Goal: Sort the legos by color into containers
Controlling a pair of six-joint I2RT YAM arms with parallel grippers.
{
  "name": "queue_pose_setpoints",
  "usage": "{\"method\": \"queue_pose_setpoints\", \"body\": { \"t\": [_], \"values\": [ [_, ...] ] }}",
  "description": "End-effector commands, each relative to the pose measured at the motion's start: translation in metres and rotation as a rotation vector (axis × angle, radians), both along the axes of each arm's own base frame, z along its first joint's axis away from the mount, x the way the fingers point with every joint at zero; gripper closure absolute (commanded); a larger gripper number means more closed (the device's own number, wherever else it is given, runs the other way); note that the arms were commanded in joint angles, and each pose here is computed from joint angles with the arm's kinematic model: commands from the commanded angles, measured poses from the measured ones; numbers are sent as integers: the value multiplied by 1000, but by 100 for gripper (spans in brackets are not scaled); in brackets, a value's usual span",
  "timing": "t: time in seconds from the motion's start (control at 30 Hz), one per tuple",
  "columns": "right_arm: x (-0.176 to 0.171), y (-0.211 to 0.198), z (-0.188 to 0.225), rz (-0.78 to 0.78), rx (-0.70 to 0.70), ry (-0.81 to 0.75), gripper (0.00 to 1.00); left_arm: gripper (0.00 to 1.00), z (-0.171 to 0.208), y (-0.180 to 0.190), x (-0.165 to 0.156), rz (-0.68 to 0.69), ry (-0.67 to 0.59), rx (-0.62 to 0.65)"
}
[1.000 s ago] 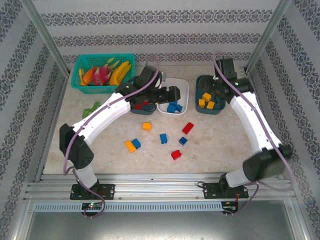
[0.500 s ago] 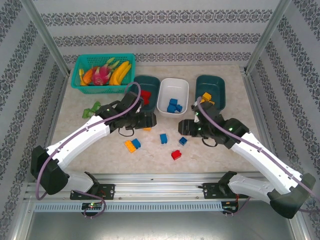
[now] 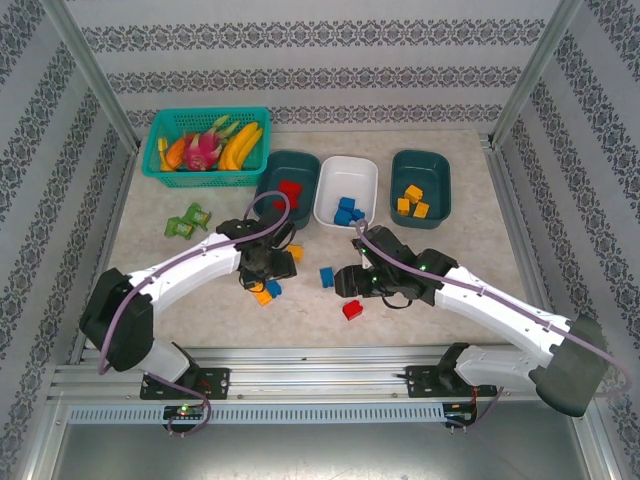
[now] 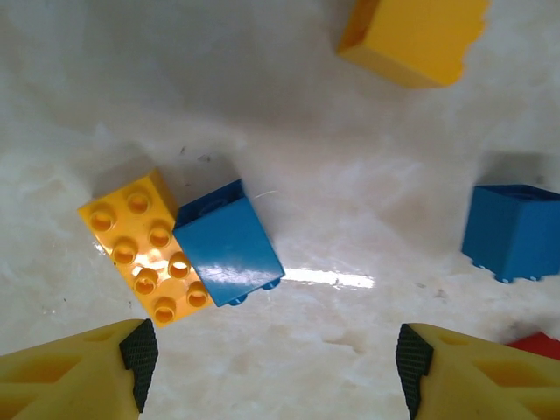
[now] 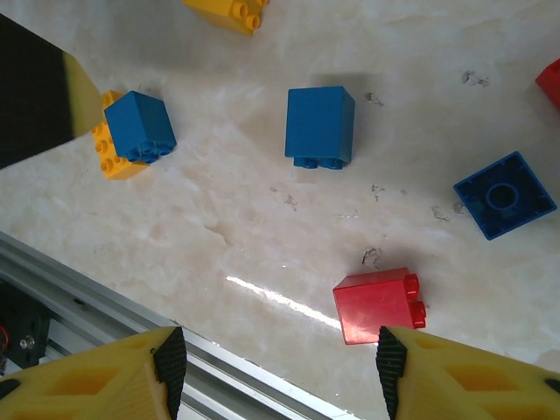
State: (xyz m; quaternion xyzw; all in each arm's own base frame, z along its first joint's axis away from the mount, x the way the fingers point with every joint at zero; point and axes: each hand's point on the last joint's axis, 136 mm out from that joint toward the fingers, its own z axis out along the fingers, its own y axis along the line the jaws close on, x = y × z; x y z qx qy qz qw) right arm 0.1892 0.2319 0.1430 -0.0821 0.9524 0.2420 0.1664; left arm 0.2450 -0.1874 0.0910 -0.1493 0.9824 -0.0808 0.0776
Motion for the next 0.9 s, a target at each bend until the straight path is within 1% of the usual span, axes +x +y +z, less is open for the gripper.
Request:
{"method": "queue_pose_setpoints", "body": {
  "t": [0.0, 0.1, 0.3, 0.53, 0.67, 0.87],
  "values": [
    [-2, 9, -5, 33, 35, 1, 38, 29, -10, 4, -3, 92, 57, 18],
    [-4, 16, -9, 53, 78, 2, 37, 32, -18, 6, -4, 117, 94, 51],
    [-3, 28, -3, 83, 172, -35, 31, 34, -32, 8, -4, 170, 117, 55],
    [-2, 25, -3, 81, 171, -23, 31, 37, -39, 10, 1, 178, 142, 97],
    [1, 23, 0, 73, 176, -25, 31, 38, -42, 8, 3, 183, 140, 89],
    [2, 22, -1, 68, 175, -19, 31, 44, -44, 4, 9, 177, 134, 93]
  ]
}}
